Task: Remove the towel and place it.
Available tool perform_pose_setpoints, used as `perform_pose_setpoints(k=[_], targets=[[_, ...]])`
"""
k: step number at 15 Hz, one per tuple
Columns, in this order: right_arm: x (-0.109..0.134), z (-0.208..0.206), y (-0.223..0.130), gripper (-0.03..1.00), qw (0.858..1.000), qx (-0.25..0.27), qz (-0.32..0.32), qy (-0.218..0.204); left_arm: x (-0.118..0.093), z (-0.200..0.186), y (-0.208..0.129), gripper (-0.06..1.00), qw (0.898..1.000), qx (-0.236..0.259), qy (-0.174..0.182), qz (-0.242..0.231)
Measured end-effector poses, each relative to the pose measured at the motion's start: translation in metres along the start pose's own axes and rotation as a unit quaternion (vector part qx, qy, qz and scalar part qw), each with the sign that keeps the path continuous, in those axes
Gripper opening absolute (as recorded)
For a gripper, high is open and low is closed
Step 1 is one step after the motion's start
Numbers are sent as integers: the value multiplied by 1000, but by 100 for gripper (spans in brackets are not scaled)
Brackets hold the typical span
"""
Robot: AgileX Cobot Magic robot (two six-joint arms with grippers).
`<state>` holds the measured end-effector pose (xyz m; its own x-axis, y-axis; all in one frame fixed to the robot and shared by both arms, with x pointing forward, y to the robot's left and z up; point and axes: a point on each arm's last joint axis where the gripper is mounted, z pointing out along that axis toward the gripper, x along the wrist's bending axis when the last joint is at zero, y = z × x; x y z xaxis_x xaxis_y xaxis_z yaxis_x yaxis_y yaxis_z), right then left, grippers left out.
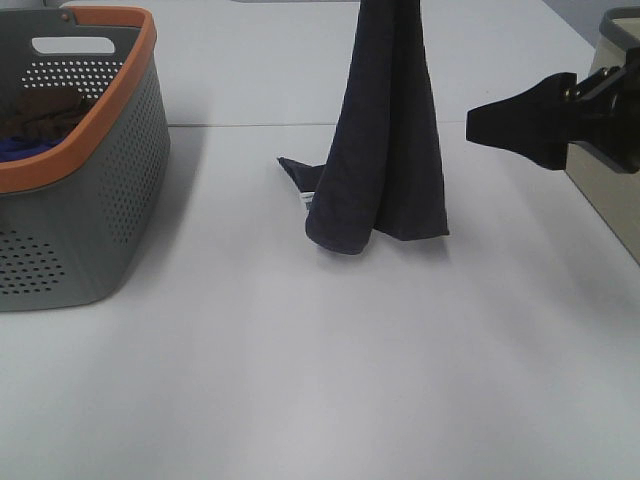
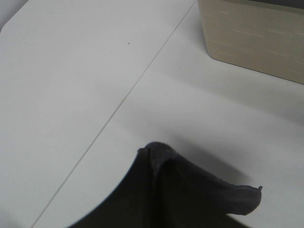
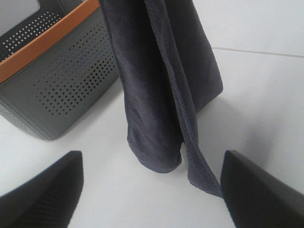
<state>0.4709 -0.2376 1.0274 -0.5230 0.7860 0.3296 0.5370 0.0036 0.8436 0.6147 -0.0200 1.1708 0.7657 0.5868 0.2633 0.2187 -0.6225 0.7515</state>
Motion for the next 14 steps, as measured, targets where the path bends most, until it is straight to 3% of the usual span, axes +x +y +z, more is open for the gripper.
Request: perform_pose_setpoints(k=[6,14], targets=[[-31,39,-24,71,999,39,-36,-3,2,-18,7,0,1000,-18,1,2],[-46,71,-26,71,997,54,-40,47,-3,-19,10,0,999,-29,-24,0]])
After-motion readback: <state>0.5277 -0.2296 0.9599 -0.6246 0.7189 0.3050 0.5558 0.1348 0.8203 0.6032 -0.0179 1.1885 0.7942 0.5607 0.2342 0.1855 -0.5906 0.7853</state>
